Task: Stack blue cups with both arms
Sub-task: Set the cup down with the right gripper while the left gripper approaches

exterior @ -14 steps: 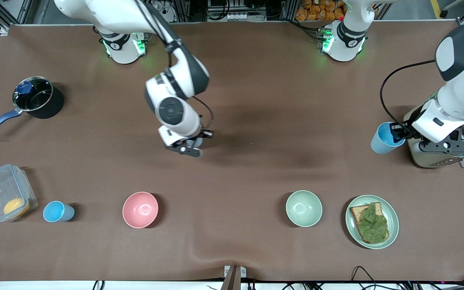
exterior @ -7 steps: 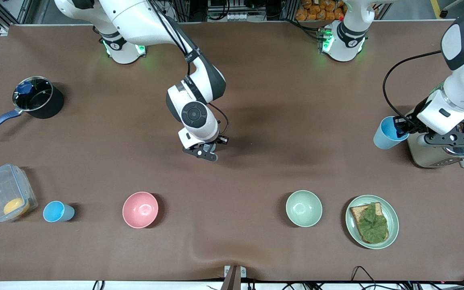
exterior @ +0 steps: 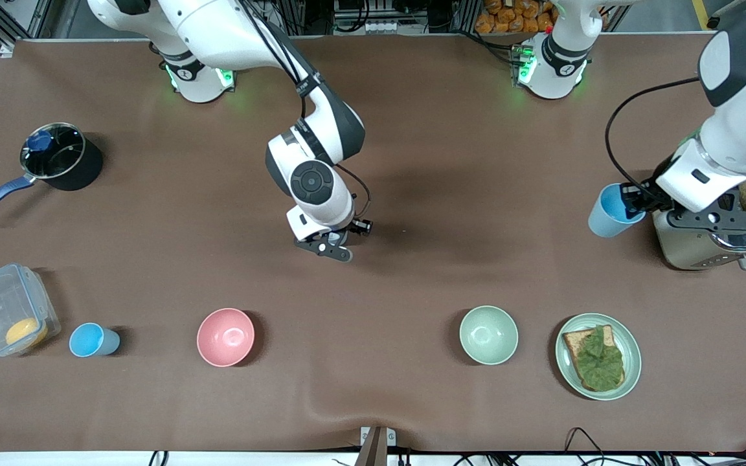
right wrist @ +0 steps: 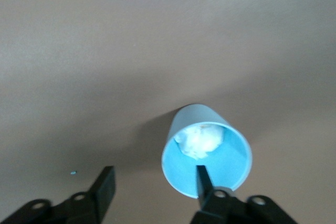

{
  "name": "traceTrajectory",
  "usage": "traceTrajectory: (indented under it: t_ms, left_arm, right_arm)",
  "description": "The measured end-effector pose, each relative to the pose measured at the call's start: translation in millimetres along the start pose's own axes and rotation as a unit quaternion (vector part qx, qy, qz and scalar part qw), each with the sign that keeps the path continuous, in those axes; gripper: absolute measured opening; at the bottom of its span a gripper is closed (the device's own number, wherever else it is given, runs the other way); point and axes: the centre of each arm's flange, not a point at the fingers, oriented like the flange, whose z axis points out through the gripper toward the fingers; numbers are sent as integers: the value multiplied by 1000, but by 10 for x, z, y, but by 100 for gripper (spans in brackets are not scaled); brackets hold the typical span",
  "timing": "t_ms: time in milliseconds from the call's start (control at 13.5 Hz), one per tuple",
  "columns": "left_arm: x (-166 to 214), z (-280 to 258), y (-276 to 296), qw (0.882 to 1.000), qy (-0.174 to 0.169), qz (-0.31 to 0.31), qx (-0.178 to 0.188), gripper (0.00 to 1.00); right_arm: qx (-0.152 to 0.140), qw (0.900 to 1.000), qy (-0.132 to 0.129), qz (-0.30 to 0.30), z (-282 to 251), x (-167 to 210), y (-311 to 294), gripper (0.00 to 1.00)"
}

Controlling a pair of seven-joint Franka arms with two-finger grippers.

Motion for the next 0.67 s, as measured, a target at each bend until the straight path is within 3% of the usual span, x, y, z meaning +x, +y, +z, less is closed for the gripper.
traceTrajectory:
  t_ms: [148, 519, 667]
  left_arm:
    - [-12, -64, 168, 1000, 0, -14, -11, 3]
    - [-148, 17, 1089, 997, -13, -76, -23, 3]
    - [-284, 1, 1632, 995, -16, -91, -31, 3]
  right_arm:
    - [-5, 1000, -14, -4, -372, 282, 242, 99]
    - [-11, 996, -69, -61, -1120, 1146, 1504, 100]
    - [-20, 994, -71, -82, -1313, 1476, 2087, 100]
